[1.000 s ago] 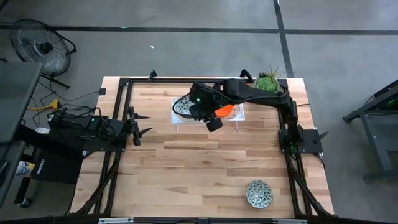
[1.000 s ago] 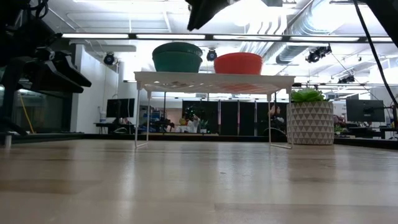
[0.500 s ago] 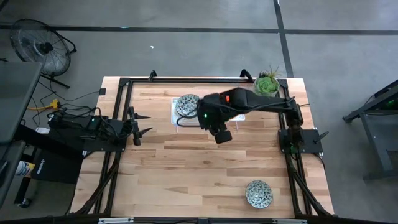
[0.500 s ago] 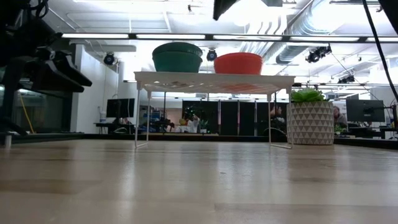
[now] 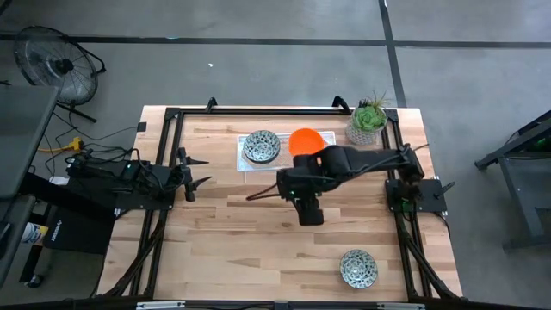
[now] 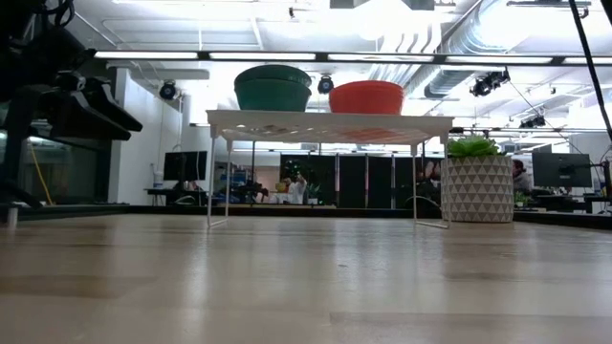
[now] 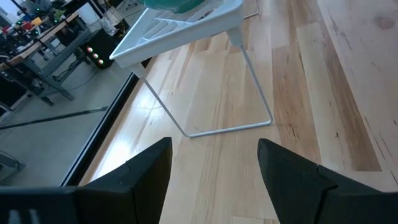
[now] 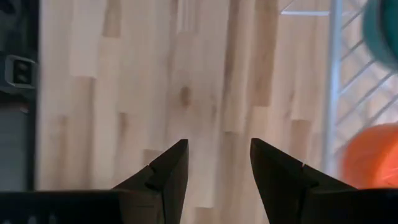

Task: Pick & Place Mini bowls
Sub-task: Stack the blue patterned bowl on top of the other blue patterned bowls on the shelf

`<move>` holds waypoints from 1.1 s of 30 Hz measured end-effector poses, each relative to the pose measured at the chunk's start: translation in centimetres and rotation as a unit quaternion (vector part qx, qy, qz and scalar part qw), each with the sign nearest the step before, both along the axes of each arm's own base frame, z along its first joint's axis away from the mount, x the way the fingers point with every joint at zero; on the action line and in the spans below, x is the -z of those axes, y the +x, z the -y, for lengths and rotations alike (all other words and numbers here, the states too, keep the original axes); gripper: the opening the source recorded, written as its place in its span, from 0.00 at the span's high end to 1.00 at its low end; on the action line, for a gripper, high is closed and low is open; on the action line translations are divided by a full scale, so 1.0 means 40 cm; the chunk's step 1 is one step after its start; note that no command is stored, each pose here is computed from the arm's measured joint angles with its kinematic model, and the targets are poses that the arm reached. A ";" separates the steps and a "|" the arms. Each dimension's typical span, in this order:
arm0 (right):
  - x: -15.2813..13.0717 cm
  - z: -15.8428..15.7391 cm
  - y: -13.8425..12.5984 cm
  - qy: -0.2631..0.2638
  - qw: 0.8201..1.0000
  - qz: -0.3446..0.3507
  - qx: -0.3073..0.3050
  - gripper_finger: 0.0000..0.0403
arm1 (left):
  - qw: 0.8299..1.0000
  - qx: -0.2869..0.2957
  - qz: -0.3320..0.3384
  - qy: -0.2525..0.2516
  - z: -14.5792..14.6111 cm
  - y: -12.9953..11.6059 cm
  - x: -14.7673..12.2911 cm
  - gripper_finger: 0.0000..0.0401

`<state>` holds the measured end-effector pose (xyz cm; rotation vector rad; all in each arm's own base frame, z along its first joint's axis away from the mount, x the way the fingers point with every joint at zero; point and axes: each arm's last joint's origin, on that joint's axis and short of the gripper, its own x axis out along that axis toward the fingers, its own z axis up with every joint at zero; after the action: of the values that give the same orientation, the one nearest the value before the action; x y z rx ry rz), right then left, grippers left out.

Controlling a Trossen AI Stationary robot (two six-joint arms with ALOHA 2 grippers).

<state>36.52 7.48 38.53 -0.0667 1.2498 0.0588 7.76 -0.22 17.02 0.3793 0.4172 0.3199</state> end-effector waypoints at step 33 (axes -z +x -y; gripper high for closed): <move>0.190 -0.213 -0.141 0.098 0.937 -0.153 0.298 0.60 | 1.000 -0.001 0.002 0.000 0.000 0.000 -0.001 0.42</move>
<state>30.87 16.01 30.92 0.5133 1.5220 -0.3432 7.77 -0.21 17.06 0.3777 0.4133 0.3220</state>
